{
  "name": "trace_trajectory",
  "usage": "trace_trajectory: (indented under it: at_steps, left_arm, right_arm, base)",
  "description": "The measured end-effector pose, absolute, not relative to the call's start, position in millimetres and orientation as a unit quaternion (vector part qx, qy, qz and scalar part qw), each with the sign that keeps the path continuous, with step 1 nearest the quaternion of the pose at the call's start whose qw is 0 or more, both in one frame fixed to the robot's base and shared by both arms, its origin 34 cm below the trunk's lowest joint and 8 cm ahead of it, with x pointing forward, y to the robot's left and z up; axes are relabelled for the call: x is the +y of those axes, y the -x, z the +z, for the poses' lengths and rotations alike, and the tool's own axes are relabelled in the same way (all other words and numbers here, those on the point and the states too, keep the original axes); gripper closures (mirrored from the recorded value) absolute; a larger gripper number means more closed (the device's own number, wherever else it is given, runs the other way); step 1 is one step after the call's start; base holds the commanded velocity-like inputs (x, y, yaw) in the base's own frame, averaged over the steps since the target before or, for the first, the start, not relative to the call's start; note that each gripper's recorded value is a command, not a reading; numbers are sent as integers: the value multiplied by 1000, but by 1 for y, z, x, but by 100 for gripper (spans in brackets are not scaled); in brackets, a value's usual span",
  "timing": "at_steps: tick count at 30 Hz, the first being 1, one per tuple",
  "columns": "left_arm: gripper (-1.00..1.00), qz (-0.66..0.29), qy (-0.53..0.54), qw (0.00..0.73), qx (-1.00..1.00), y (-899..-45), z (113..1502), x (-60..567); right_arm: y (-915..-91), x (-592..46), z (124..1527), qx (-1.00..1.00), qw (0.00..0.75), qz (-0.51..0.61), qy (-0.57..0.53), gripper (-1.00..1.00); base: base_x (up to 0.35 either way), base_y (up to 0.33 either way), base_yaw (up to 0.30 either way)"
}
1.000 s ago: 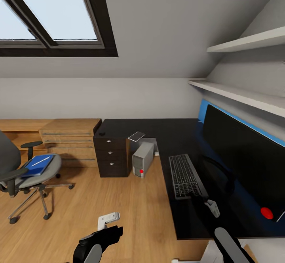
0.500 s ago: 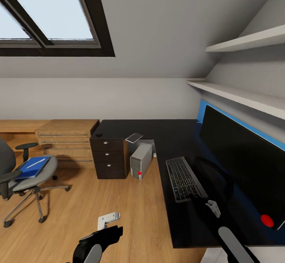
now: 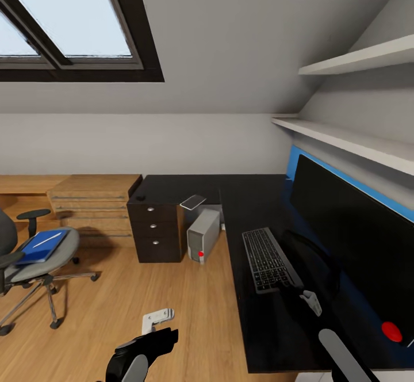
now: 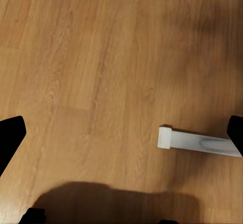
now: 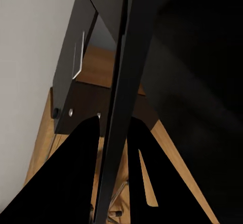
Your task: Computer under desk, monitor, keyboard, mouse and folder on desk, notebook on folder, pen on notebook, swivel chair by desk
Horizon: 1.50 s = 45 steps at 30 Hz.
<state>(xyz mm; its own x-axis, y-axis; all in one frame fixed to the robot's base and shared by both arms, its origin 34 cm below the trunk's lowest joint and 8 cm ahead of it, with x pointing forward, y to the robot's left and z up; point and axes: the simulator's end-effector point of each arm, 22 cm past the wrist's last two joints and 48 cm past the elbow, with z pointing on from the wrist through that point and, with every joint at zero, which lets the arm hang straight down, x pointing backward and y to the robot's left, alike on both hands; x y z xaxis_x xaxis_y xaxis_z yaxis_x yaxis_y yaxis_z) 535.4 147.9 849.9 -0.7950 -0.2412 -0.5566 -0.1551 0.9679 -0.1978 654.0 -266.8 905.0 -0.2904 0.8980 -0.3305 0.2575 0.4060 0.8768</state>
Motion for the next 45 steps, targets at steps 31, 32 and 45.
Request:
trace_trajectory:
  at_steps: [31,32,45]
  left_arm:
    - [-100,-70,105,303,945,-535,850,148]
    - [-100,-70,105,302,945,-535,850,148]
    - [-100,-70,107,301,945,-535,849,149]
  right_arm:
    - [-653,-283,897,708,439,354,-426,100]
    - [-652,-284,897,707,439,354,-427,100]
    - [-652,-284,896,706,438,354,-430,100]
  base:
    - [0,-38,0]
    - [0,0,0]
    - [1,0,0]
